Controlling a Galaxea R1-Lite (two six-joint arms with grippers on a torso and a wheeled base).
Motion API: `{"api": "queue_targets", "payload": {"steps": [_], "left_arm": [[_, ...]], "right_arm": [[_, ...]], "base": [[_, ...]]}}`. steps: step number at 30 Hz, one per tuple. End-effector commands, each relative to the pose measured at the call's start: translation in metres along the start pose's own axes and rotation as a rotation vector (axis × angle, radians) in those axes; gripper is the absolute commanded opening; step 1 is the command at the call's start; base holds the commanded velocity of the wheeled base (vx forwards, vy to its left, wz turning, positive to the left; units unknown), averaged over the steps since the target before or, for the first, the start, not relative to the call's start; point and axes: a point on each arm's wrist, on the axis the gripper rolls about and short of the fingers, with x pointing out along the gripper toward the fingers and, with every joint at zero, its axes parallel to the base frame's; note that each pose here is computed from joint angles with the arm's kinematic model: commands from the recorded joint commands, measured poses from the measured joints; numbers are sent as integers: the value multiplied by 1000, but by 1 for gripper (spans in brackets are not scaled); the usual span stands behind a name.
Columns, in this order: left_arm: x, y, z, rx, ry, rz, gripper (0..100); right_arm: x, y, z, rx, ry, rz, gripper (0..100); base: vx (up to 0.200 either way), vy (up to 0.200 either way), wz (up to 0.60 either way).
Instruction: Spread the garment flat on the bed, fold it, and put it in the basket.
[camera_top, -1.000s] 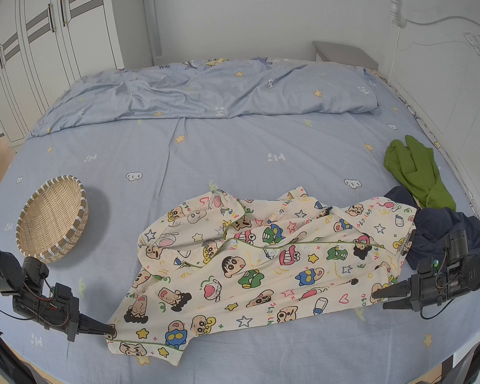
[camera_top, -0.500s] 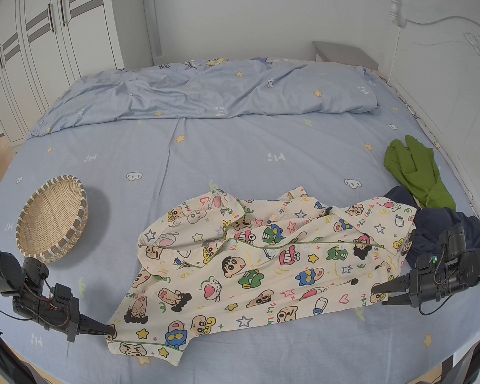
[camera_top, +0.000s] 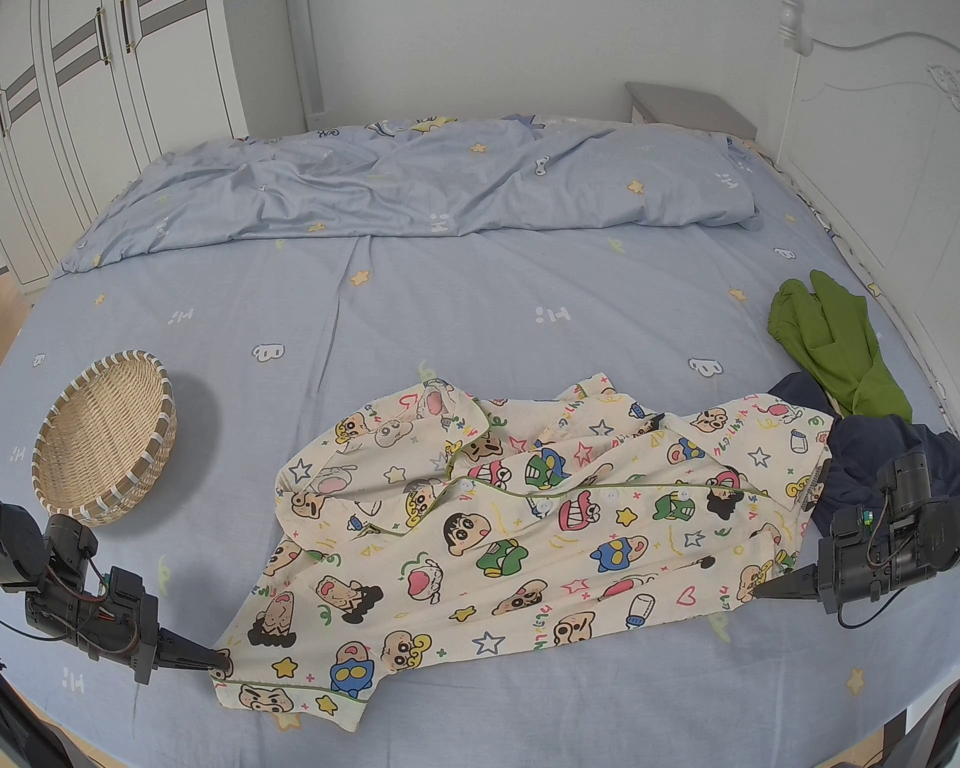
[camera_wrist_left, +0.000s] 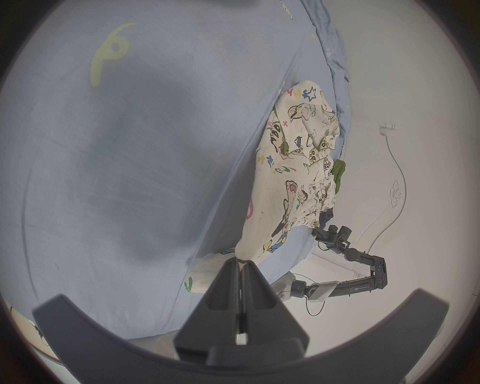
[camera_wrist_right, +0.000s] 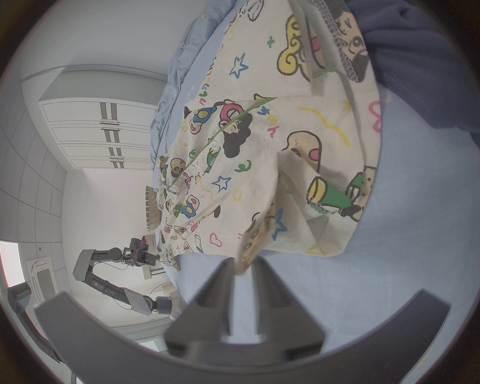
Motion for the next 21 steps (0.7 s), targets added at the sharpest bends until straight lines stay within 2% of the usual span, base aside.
{"api": "queue_targets", "payload": {"steps": [1, 10, 16, 21], "left_arm": [[0, 0, 0, -2, 0, 0, 0], [-1, -2, -1, -25, 18, 5, 0], [-3, -5, -3, -42, 63, 39, 0], [-10, -12, -1, -89, 94, 42, 0]], "right_arm": [[0, 0, 0, 0, -2, 0, 0], [-6, 1, -5, 17, -7, -3, 0], [-22, 16, -28, 27, -11, -6, 0], [-45, 34, -53, 81, 23, -30, 0]], "base": [[0, 0, 0], [0, 0, 0], [0, 0, 0], [0, 0, 0]]}}
